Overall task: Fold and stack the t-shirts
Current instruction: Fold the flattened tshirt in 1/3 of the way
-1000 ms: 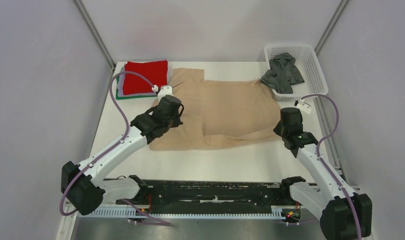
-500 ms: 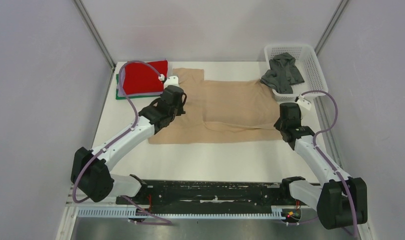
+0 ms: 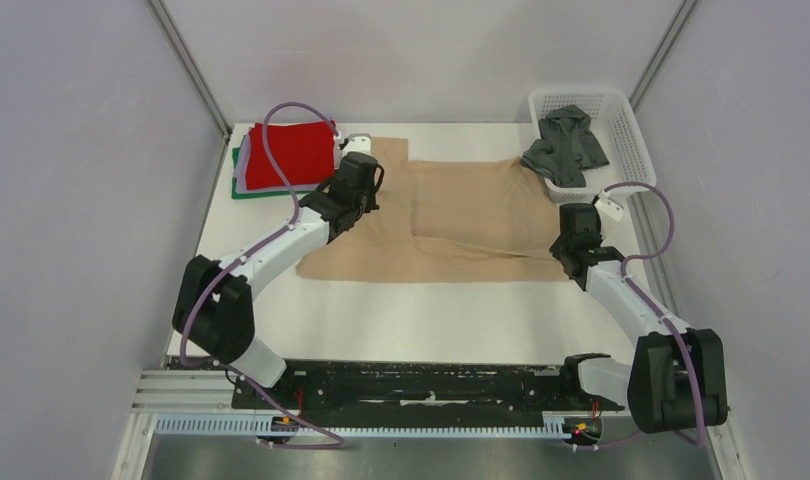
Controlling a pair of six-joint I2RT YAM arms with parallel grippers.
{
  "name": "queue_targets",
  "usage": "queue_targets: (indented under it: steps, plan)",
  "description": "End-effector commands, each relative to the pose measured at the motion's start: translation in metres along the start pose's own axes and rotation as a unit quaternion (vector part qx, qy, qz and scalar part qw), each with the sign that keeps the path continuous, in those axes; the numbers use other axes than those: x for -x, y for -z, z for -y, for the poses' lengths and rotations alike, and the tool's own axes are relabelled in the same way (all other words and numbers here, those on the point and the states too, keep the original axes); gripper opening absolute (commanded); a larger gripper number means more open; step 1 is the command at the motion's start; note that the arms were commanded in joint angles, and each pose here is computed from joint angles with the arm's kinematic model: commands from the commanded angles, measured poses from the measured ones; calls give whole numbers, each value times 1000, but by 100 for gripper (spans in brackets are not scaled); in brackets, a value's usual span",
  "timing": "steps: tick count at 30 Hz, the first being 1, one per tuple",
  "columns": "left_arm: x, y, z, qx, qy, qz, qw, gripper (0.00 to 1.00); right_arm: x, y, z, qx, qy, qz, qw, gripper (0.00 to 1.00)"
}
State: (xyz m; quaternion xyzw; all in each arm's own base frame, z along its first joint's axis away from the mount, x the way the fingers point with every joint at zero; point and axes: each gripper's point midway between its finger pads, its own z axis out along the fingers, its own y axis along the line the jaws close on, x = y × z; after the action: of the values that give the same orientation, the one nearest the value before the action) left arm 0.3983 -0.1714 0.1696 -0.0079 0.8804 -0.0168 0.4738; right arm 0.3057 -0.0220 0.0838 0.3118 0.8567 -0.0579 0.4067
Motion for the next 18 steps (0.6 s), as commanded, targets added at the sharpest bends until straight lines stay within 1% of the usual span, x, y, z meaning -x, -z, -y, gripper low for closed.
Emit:
queue_targets:
  steps: [1, 4, 5, 6, 7, 8, 9, 10, 12, 13, 14, 16, 18]
  plan:
    - [28, -19, 8, -10, -14, 37, 999, 2, 14, -13, -6, -4, -22, 22, 1000, 12]
    - [27, -44, 5, -1, -6, 33, 999, 2, 18, -27, -8, -12, -30, 18, 999, 15]
    - [30, -52, 4, 3, -1, 32, 999, 6, 24, -31, -11, -11, -35, 23, 999, 18]
    - [29, -64, 1, 10, 3, 26, 1000, 13, 28, -36, -12, -13, -39, 23, 999, 23]
    - [31, -75, -2, 15, 5, 24, 1000, 28, 32, -41, -15, -12, -41, 18, 999, 28]
    - [38, -83, -3, 18, 7, 28, 999, 58, 36, -43, -19, -8, -42, 15, 999, 32]
    - [41, -92, -8, 29, 5, 24, 999, 93, 40, -45, -21, -7, -43, 13, 999, 42]
    - [49, -96, -13, 45, 6, 19, 999, 99, 45, -45, -22, -7, -39, 14, 999, 53]
    - [62, -96, -23, 80, 11, 8, 997, 100, 53, -41, -22, -16, -30, 16, 999, 77]
    - [67, -92, -25, 85, 15, 6, 996, 100, 57, -37, -21, -16, -25, 20, 999, 94]
    - [72, -85, -24, 80, 21, 7, 997, 100, 59, -33, -20, -14, -20, 23, 999, 98]
    - [69, -69, -16, 45, 41, 3, 998, 100, 56, -25, -21, 5, -10, 22, 1000, 98]
    - [56, -51, -7, 4, 65, -12, 998, 100, 43, -16, -30, 44, 11, 14, 999, 98]
